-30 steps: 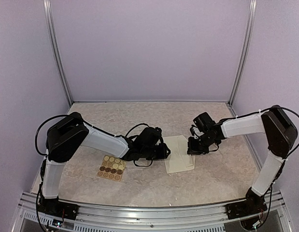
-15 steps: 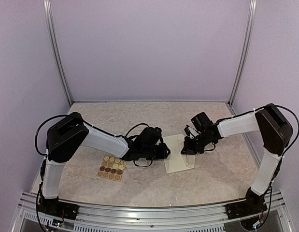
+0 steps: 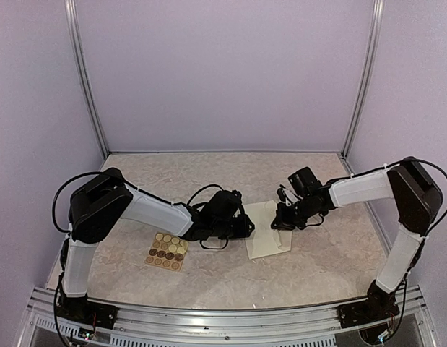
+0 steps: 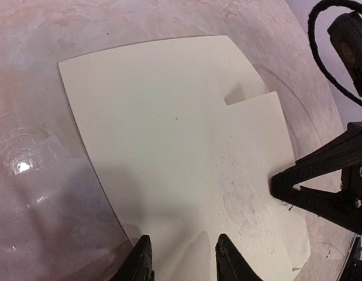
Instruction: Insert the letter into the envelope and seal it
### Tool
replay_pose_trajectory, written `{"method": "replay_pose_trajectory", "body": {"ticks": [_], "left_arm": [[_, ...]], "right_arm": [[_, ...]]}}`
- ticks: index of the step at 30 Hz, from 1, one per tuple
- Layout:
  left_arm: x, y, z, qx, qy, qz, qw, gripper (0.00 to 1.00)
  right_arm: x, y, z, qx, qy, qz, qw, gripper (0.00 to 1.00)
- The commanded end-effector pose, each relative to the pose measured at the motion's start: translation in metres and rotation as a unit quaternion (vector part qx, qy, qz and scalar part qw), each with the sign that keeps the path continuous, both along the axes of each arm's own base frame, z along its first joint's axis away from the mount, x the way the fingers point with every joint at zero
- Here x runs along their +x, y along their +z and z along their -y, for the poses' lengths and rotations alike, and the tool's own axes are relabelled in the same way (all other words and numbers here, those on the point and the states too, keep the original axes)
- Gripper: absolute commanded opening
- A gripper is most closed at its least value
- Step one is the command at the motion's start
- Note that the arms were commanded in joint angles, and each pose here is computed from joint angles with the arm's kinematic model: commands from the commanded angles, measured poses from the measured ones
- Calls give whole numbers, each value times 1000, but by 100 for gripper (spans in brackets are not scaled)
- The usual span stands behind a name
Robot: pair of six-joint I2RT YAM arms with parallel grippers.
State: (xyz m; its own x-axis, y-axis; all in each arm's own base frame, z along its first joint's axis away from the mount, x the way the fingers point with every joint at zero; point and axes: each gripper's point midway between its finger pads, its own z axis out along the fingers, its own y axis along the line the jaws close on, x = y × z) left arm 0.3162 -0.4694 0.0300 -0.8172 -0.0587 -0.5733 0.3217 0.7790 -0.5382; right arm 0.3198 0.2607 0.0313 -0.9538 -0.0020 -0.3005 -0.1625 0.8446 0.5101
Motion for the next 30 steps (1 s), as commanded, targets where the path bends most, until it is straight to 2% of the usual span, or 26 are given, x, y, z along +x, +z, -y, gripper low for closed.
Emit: {"method": "replay_pose_trajectory", "body": {"ticks": [1, 7, 14, 30], "left_arm": [[-11, -20, -16, 46, 3, -15, 999, 35], [-11, -19, -16, 45, 2, -13, 999, 35], [-12, -16, -13, 40, 0, -11, 999, 35], [-15, -15, -4, 31, -14, -11, 999, 35]], "right_arm": [[6, 27, 24, -44, -54, 44, 997, 0], [0, 18, 39, -88, -56, 29, 994, 0], [-4, 0, 38, -107, -35, 0, 994, 0], [-7, -10, -5, -16, 25, -31, 999, 0]]}}
